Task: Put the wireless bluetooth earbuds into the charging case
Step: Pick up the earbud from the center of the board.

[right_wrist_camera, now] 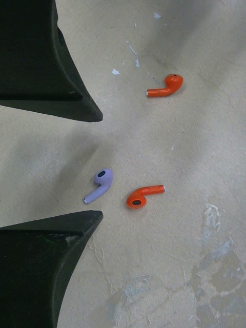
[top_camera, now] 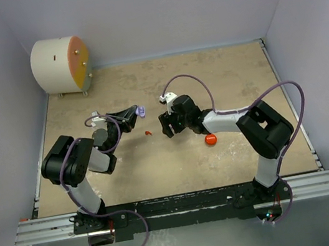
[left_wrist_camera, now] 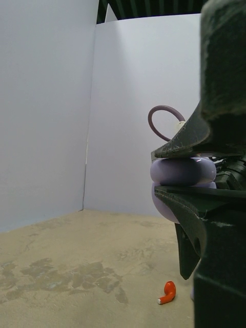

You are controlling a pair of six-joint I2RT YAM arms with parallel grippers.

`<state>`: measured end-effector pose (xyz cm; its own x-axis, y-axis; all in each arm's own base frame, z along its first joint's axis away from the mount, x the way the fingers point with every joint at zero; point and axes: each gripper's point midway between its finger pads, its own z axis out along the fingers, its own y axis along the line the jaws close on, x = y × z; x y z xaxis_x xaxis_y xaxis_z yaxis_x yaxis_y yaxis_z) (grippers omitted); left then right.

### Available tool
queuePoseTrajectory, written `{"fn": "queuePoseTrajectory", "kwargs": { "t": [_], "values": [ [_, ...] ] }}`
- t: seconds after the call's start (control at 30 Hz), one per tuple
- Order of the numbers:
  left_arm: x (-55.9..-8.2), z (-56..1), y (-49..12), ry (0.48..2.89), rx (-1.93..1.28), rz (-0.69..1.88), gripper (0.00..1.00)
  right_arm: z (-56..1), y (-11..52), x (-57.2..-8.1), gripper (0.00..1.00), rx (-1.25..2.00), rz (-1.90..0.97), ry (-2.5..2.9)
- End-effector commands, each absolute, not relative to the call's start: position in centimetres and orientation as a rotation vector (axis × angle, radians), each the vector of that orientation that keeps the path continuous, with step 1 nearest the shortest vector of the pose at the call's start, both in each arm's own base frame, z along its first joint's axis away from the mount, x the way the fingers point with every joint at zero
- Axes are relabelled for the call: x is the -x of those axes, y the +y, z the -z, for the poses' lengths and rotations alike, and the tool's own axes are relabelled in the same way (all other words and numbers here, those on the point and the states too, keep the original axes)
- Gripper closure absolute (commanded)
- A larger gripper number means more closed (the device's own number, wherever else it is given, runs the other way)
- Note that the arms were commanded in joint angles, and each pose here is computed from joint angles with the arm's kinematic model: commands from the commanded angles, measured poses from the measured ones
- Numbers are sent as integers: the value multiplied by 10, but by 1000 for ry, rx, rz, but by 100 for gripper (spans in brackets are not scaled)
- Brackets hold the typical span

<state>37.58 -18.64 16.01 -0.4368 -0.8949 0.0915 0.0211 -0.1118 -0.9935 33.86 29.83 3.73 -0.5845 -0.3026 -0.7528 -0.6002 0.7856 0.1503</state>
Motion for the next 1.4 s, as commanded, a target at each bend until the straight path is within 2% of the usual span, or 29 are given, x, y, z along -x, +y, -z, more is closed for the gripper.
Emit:
{"fn": "queuePoseTrajectory", "kwargs": {
  "t": [0.0, 1.13, 1.37],
  "values": [
    [-373, -189, -183, 1370, 923, 1678, 100, -41, 309, -339, 28, 685, -561, 2175],
    [-371, -187, -181, 1386, 924, 1663, 100, -31, 317, -307, 30, 722, -668, 2208],
    [-370, -187, -180, 1382, 925, 1665, 100, -37, 310, -321, 30, 646, -580, 2206]
  ]
}}
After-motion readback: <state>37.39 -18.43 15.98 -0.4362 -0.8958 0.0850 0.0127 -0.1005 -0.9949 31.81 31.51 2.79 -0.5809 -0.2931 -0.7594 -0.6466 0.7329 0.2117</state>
